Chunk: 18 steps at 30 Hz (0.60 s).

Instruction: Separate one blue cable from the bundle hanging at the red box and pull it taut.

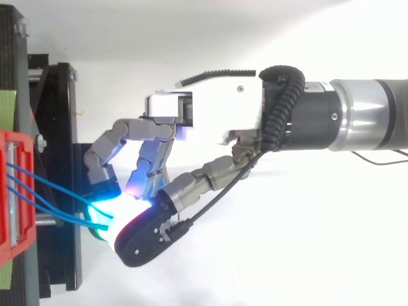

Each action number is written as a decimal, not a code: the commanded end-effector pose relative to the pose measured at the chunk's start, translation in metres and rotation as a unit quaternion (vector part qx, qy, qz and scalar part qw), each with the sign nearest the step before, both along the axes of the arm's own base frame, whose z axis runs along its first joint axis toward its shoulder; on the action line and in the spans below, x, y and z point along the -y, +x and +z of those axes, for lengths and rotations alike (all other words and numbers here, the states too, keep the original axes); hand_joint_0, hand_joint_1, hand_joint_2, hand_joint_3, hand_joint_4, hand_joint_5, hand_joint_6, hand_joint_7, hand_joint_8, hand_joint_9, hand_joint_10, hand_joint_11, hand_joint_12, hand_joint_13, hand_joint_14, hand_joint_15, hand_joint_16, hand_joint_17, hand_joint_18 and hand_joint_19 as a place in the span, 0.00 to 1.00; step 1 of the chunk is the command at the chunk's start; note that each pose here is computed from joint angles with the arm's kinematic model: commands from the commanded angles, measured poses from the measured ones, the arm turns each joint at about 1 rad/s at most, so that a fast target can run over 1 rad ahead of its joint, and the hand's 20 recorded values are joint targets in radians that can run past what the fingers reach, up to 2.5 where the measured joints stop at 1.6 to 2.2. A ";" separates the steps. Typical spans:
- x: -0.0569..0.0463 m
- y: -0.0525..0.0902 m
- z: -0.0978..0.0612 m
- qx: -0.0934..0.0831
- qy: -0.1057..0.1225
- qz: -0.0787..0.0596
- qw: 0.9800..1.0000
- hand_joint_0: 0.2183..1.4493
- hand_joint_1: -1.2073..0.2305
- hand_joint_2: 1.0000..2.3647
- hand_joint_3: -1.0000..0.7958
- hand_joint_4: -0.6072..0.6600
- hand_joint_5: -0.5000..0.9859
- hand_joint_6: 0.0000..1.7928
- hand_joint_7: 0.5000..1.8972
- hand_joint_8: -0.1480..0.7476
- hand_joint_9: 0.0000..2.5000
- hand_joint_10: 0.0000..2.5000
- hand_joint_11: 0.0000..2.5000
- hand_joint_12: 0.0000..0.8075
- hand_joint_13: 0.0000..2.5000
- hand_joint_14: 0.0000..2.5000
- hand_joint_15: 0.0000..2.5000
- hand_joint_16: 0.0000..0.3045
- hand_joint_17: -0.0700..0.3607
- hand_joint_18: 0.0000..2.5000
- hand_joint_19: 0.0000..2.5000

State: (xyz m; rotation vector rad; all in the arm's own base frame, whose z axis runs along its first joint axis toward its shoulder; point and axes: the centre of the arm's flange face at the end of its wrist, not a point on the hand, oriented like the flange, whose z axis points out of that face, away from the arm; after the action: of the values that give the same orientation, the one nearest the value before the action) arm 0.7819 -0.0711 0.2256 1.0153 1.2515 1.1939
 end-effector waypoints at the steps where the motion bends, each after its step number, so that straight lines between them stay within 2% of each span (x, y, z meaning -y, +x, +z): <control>1: -0.001 0.000 0.000 0.000 0.000 0.000 1.000 0.33 0.44 0.01 0.34 0.60 0.23 0.45 0.41 0.57 0.47 0.01 0.36 0.49 0.48 0.01 0.31 0.15 0.41 0.45 0.32; 7: -0.002 0.000 0.000 0.000 0.000 0.000 1.000 0.33 0.36 0.01 0.41 0.60 0.23 0.42 0.44 0.57 0.45 0.01 0.36 0.49 0.47 0.01 0.31 0.16 0.41 0.45 0.32; 13: -0.002 0.000 0.000 0.000 0.000 0.000 1.000 0.38 0.27 0.01 0.47 0.59 0.20 0.46 0.39 0.56 0.43 0.01 0.37 0.48 0.46 0.01 0.30 0.15 0.40 0.44 0.30; 18: -0.003 0.000 0.000 0.000 0.000 0.001 1.000 0.44 0.22 0.01 0.44 0.61 0.19 0.49 0.40 0.54 0.42 0.01 0.39 0.47 0.46 0.01 0.30 0.15 0.40 0.44 0.28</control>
State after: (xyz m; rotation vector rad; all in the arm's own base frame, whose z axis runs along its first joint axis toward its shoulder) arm 0.7820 -0.0690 0.2250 1.0159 1.2523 1.1940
